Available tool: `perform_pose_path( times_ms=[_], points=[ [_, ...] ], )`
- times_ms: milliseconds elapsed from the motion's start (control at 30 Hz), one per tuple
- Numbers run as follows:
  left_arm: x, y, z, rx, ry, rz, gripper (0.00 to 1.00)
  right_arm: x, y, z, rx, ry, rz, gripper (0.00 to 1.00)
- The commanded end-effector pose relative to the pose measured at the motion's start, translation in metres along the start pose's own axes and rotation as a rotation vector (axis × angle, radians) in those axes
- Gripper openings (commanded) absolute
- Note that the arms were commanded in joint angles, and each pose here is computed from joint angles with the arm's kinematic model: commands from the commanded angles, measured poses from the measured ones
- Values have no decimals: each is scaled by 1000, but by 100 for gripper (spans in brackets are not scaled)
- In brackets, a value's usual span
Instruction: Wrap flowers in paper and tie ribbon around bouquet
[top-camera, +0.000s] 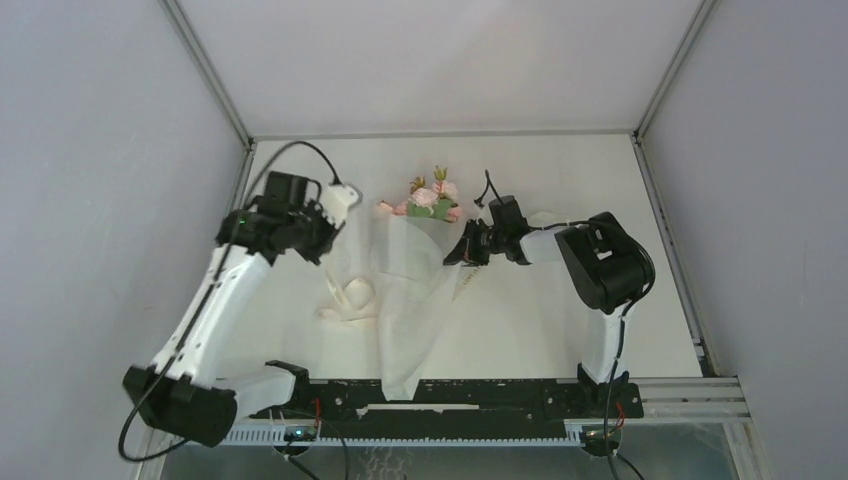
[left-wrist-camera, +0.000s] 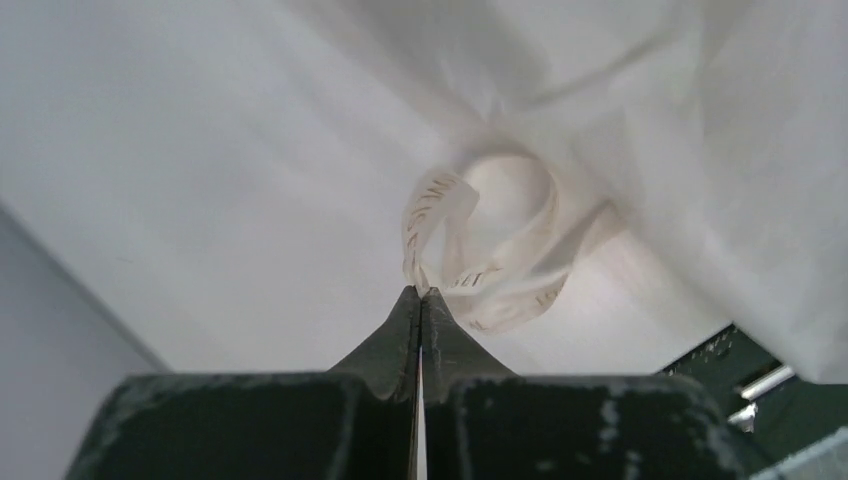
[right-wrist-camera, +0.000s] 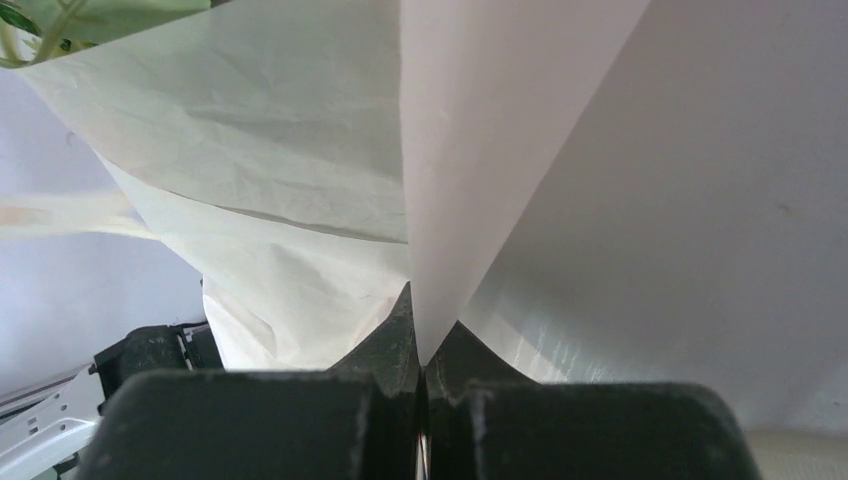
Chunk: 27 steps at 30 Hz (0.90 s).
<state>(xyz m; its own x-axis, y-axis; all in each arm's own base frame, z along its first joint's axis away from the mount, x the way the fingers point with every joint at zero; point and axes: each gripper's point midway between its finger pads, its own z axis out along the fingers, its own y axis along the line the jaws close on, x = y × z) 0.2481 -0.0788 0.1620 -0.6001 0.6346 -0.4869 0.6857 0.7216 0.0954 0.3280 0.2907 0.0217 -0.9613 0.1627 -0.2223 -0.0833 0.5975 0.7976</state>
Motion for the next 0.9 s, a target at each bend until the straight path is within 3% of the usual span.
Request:
perform_pose_path(
  times_ms=[0, 267, 433, 533, 667, 867],
  points=[
    [-56, -4, -93, -32, -226, 21, 0, -8, 5, -14, 3, -32, -65, 0],
    [-86, -17, -142, -22, -366, 14, 0, -6, -6, -23, 49, -32, -74, 0],
    [-134, -10, -246, -144, -656, -21, 0, -6, -10, -28, 59, -24, -82, 0],
    [-151, -35, -283, -52, -781, 6, 1, -6, -13, -30, 65, -19, -83, 0],
    [-163, -74, -233, 187, -701, 10, 0, -2, -8, -27, 40, -4, -91, 0],
    [-178, -111, -72, 393, -428, -51, 0, -3, -4, -24, 18, -7, -75, 0]
  ],
)
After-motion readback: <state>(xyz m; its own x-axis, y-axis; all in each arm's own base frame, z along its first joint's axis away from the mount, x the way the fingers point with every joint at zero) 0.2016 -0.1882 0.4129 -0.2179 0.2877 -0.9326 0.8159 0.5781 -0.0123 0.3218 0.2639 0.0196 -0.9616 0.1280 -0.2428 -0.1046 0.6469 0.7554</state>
